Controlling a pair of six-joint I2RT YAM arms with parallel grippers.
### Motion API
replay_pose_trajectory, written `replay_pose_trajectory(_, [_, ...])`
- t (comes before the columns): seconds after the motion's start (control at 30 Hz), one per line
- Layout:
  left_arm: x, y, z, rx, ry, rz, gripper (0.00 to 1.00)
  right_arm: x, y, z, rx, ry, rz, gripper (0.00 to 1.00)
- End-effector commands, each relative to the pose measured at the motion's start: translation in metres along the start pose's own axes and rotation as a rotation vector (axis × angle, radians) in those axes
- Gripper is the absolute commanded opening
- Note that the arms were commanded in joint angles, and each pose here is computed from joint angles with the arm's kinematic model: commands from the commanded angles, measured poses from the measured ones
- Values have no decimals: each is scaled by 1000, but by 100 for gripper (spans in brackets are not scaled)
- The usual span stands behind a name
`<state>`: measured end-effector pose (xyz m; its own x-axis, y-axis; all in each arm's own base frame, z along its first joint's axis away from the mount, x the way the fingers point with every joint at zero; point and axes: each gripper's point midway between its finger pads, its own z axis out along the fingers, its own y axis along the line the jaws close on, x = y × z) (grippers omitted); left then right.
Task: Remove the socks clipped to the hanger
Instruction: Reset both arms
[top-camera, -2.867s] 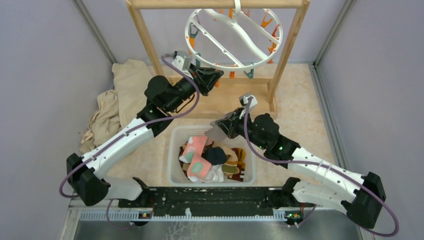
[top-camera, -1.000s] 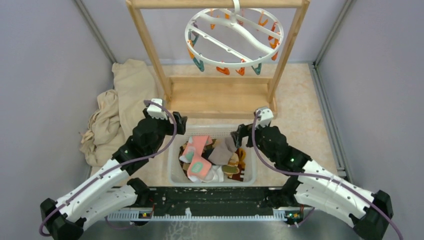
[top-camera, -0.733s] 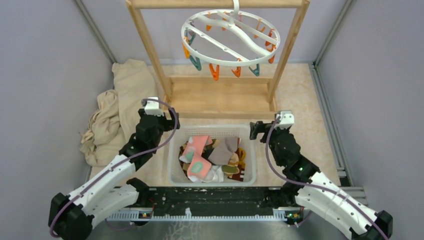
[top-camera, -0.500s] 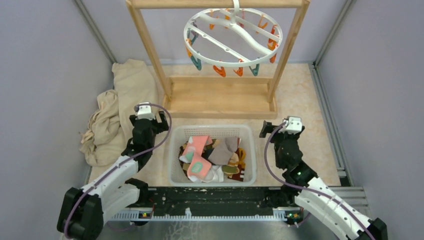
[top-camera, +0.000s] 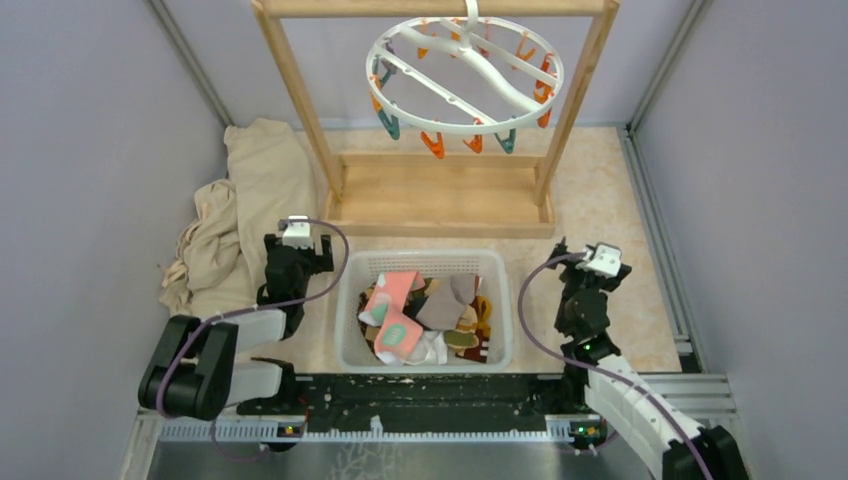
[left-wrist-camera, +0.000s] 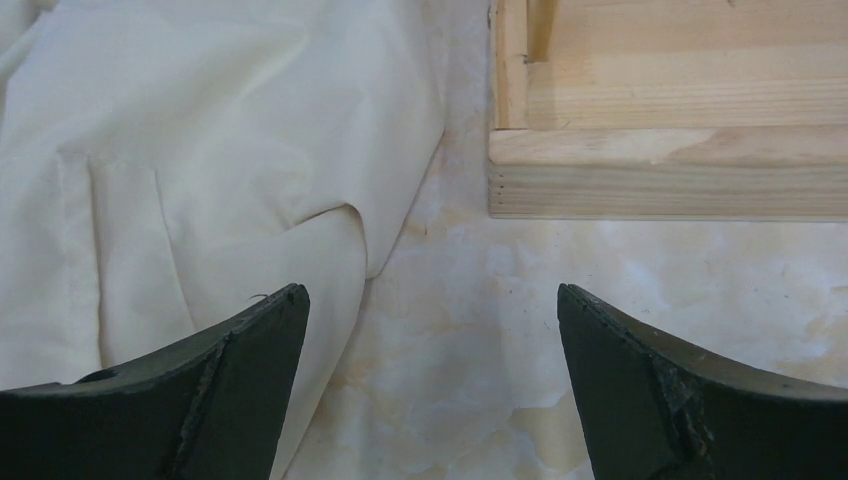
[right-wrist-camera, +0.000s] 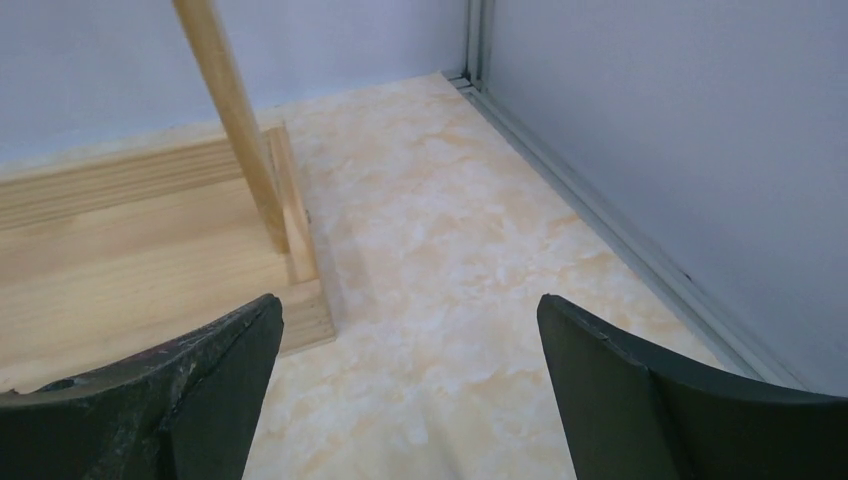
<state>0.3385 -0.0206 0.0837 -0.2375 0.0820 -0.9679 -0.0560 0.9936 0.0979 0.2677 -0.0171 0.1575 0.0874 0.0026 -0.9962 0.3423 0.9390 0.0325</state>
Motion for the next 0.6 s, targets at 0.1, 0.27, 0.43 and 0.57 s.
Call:
replay_pose_trajectory(0.1, [-17,-9,21,98,-42,5,99,15,-14,14,21,-66,87,98])
replay_pose_trajectory(0.27, [-23,-5,26,121,-76,-13,99,13,-5,27,6,-90,29,98])
replay_pose_trajectory(0.43, [-26,-3,32,148,-94,-31,99,24,-11,32,34,-78,27,99])
replay_pose_trajectory(0.57, [-32,-5,30,199,-141,-57,99,23,-5,37,14,-84,15,98])
